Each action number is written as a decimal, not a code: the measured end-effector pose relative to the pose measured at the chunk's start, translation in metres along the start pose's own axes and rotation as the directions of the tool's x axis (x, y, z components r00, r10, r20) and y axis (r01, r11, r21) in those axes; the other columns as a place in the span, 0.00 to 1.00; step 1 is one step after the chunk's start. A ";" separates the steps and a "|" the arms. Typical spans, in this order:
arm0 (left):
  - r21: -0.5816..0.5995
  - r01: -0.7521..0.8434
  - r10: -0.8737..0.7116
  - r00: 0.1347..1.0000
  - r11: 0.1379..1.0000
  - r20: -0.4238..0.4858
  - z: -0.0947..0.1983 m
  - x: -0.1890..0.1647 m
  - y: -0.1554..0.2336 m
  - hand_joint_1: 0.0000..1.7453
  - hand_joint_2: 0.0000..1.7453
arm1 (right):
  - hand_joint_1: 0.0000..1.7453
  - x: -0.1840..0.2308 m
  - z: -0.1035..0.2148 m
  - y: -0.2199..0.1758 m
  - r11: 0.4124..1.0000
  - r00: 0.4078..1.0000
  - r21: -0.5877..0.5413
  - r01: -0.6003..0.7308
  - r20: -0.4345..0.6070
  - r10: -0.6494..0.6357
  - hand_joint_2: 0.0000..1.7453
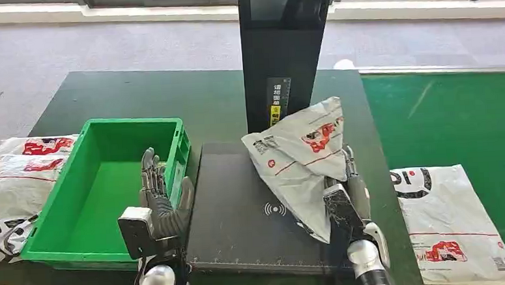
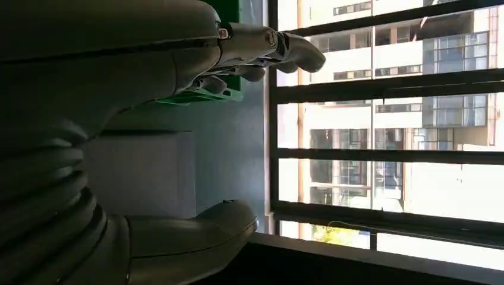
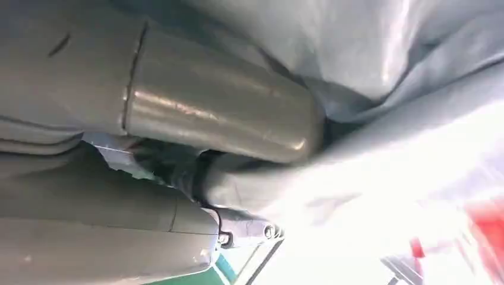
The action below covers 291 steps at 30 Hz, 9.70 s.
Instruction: Moved the parcel from conveyor to table for the left to box.
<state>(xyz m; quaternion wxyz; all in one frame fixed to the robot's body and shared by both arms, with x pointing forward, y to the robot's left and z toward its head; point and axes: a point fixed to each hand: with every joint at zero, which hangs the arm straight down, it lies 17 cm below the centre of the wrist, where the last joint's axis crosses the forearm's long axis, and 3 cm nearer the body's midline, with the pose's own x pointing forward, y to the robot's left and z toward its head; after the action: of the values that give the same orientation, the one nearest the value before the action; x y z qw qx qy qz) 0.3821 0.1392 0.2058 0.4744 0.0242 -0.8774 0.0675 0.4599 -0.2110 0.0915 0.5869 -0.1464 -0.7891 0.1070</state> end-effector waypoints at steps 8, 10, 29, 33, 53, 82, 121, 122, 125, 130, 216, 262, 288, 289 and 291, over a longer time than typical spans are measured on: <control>-0.008 -0.005 0.005 1.000 1.000 -0.005 0.001 -0.001 -0.002 0.00 1.00 | 0.00 -0.007 0.004 0.008 0.999 0.999 0.036 -0.024 -0.022 0.024 0.00; -0.010 -0.006 0.006 1.000 1.000 -0.005 0.001 -0.002 -0.002 0.00 1.00 | 0.00 -0.010 0.005 0.008 0.998 0.999 0.034 -0.044 -0.031 0.045 0.00; -0.025 -0.019 0.018 1.000 1.000 -0.007 0.002 -0.002 -0.005 0.00 1.00 | 0.00 0.030 0.008 -0.013 0.997 0.989 0.004 0.078 0.122 -0.078 0.00; -0.031 -0.024 0.024 1.000 0.999 -0.008 0.002 -0.002 -0.006 0.00 1.00 | 0.00 0.039 0.010 -0.006 0.993 0.984 0.042 0.107 0.140 -0.112 0.00; -0.041 -0.030 0.030 1.000 0.999 -0.011 0.003 -0.003 -0.008 0.00 1.00 | 0.00 0.071 0.010 0.004 0.973 0.953 0.106 0.206 0.204 -0.224 0.00; -0.387 0.177 -0.149 0.984 0.905 0.102 -0.014 -0.031 -0.141 0.00 1.00 | 0.00 0.159 0.006 -0.104 0.863 0.898 -0.504 -0.029 0.367 0.244 1.00; -0.528 0.208 -0.194 0.978 0.823 0.084 0.010 -0.054 -0.191 0.00 1.00 | 0.00 0.153 0.004 -0.101 0.864 0.905 -0.502 -0.033 0.352 0.238 1.00; -0.528 0.208 -0.194 0.977 0.823 0.083 0.010 -0.055 -0.191 0.00 1.00 | 0.00 0.153 0.004 -0.101 0.864 0.905 -0.502 -0.033 0.351 0.238 1.00; -0.528 0.208 -0.194 0.977 0.823 0.083 0.010 -0.055 -0.191 0.00 1.00 | 0.00 0.153 0.004 -0.101 0.864 0.905 -0.502 -0.033 0.351 0.238 1.00; -0.529 0.209 -0.195 0.977 0.823 0.083 0.010 -0.055 -0.191 0.00 1.00 | 0.00 0.153 0.004 -0.101 0.864 0.906 -0.502 -0.033 0.351 0.238 1.00; -0.741 0.461 -0.584 0.804 0.488 0.116 0.082 -0.130 -0.212 0.00 1.00 | 0.00 0.138 -0.002 -0.101 0.866 0.929 -0.500 0.001 0.321 0.184 1.00; -0.764 0.634 -0.741 0.570 0.122 0.355 0.117 -0.163 -0.208 0.88 1.00 | 0.00 0.132 -0.006 -0.098 0.869 0.936 -0.494 0.004 0.309 0.171 1.00; -0.675 0.737 -0.758 0.447 0.012 0.475 0.112 -0.162 -0.204 1.00 1.00 | 0.00 0.130 -0.006 -0.101 0.867 0.938 -0.498 0.011 0.305 0.164 1.00; -0.671 0.741 -0.758 0.444 0.010 0.478 0.112 -0.162 -0.204 1.00 1.00 | 0.00 0.130 -0.006 -0.101 0.867 0.938 -0.497 0.010 0.305 0.164 1.00; -0.665 0.747 -0.762 0.439 0.014 0.476 0.110 -0.162 -0.203 1.00 1.00 | 0.00 0.130 -0.006 -0.101 0.868 0.938 -0.497 0.010 0.305 0.164 1.00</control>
<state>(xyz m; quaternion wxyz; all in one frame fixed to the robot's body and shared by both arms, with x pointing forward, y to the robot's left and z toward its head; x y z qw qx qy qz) 0.4012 -0.0806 0.0306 0.3921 0.2628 -0.6391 -0.6073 0.4199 -0.2592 0.2437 0.3814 -0.3022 -0.8722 -0.0498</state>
